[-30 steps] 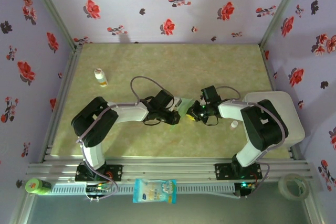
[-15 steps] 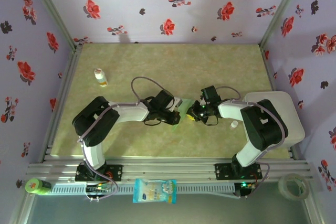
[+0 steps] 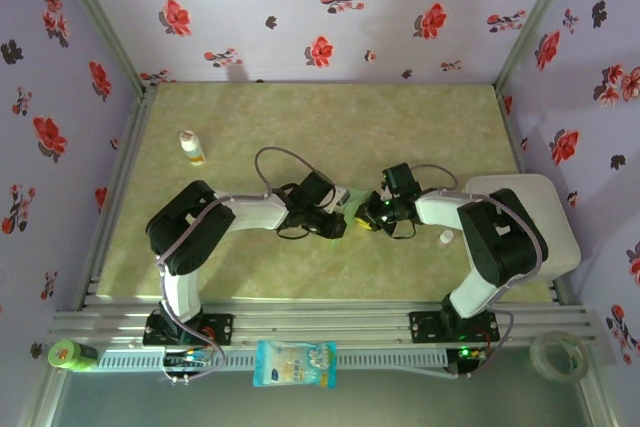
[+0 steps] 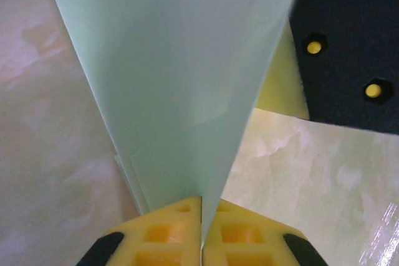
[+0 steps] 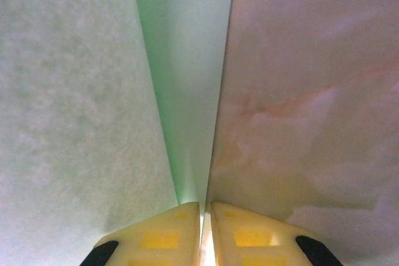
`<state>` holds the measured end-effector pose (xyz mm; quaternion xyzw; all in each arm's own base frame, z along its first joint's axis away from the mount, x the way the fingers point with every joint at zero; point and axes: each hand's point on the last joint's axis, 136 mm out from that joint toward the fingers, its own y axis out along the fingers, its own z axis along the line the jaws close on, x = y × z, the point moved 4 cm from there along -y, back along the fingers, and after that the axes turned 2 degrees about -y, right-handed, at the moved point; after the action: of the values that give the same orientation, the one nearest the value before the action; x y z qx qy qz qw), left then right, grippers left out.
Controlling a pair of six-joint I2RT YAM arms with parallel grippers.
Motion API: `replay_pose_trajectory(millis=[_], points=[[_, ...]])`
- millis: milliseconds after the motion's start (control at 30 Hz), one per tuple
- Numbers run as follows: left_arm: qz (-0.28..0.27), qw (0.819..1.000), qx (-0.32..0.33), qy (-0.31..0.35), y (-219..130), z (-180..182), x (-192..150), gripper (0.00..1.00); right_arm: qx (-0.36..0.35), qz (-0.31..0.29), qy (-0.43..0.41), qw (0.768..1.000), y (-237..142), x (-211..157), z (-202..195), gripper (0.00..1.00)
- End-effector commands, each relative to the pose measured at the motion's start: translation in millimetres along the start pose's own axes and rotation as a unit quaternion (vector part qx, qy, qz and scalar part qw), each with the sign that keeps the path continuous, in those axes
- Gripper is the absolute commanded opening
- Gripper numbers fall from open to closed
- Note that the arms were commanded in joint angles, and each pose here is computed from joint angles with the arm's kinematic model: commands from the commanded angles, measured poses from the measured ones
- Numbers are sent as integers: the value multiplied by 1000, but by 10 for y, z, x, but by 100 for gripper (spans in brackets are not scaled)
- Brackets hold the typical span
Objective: Fold a paper plane with a square sheet of paper (pick it up from the middle)
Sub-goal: Fold the wing for the fifth time at the center of the table.
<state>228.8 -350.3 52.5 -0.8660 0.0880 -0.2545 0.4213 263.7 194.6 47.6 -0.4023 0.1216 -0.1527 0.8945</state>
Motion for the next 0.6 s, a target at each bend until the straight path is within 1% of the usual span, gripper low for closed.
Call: replay_pose_trajectory(millis=[0,133,267,567], points=[[13,1000,-6,-4,35,-40,-18,9,4,8,-14,1000,106,3,32,13],[-1,1000,-12,-5,-24,-77,16,14,4,6,-15,1000,104,11,42,13],[-21,1000,-8,1,-116,-101,66,15,5,5,-15,1000,96,16,55,13],[-27,1000,-7,5,-136,-107,75,15,3,6,-12,1000,104,10,39,13]])
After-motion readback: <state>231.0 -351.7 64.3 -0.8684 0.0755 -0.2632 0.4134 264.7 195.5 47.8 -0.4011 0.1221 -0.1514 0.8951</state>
